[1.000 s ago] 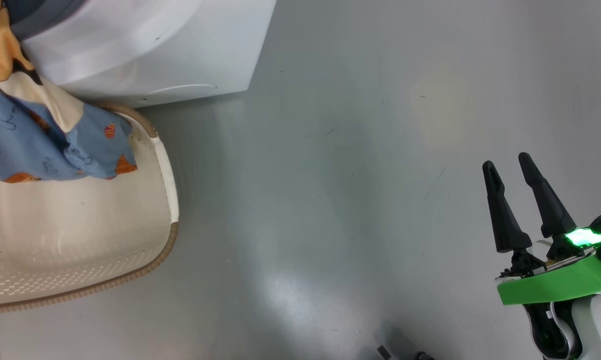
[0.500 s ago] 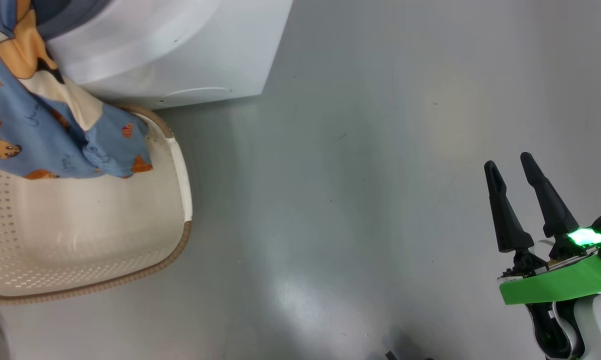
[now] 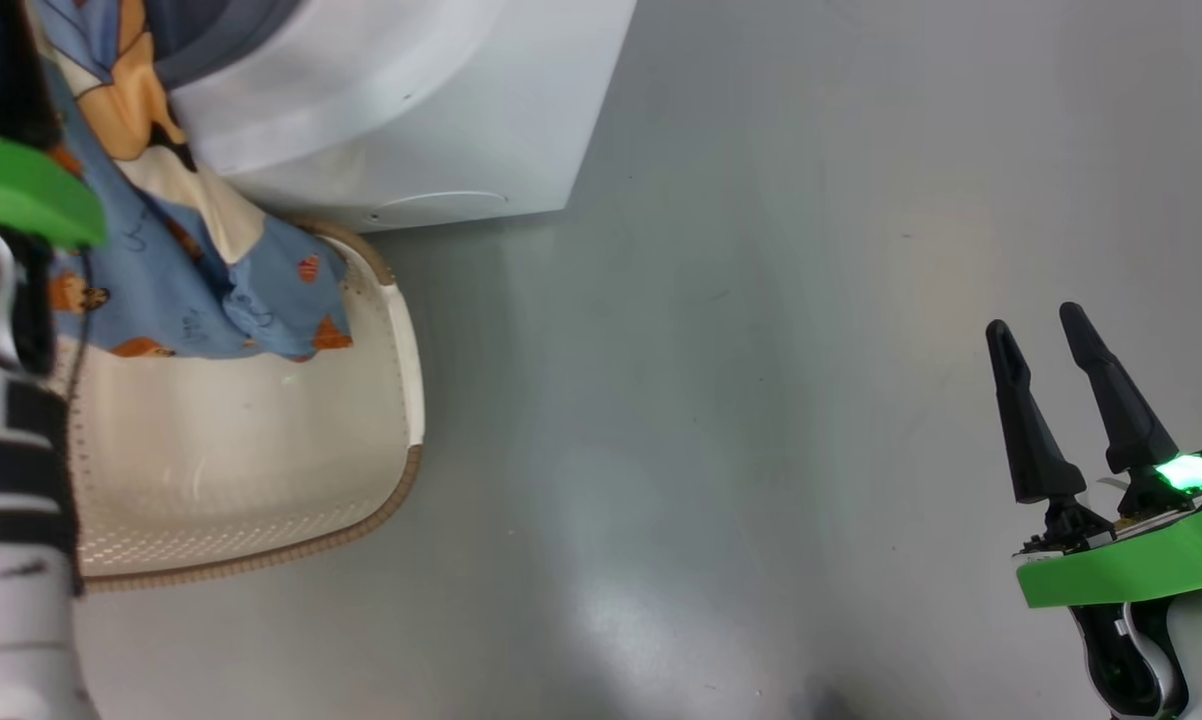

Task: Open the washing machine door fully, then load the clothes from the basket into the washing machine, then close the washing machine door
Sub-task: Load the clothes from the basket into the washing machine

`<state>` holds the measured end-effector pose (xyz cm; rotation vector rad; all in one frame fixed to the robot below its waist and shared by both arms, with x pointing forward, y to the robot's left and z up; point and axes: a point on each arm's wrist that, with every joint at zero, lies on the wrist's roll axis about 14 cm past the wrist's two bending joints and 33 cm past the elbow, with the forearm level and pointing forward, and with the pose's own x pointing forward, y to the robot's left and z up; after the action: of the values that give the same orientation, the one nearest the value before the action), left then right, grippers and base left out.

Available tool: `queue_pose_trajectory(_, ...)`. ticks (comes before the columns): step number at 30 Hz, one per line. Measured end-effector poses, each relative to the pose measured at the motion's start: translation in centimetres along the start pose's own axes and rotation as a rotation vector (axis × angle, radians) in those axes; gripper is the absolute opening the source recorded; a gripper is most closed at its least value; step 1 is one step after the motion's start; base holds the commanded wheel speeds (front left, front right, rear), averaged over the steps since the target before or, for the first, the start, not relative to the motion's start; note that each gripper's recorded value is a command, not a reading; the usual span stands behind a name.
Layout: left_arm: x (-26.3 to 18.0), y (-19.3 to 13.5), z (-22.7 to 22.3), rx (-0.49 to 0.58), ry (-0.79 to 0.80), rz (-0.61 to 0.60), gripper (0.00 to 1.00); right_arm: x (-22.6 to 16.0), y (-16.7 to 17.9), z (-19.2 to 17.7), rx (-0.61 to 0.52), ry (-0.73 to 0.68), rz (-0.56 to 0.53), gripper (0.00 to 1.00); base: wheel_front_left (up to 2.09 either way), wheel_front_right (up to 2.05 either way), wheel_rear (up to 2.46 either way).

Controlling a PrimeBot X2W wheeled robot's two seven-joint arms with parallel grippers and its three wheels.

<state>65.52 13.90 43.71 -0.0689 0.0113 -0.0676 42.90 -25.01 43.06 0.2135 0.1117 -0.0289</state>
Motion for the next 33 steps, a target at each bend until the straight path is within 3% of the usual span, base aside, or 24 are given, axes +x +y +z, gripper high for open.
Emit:
queue_pose_trajectory(26, -14.9, 3.3, -5.5, -0.024, 0.123, 0.123, 1.0, 0.2, 0.7, 0.9, 0.003, -0.029, 0.025, 1.0, 0.0, 0.0, 0.0)
queue_pose_trajectory(33, -16.1, 3.6, -5.2, -0.017, 0.118, 0.138, 1.0, 0.1, 0.4, 1.1, -0.008, -0.027, 0.026, 1.0, 0.0, 0.0, 0.0)
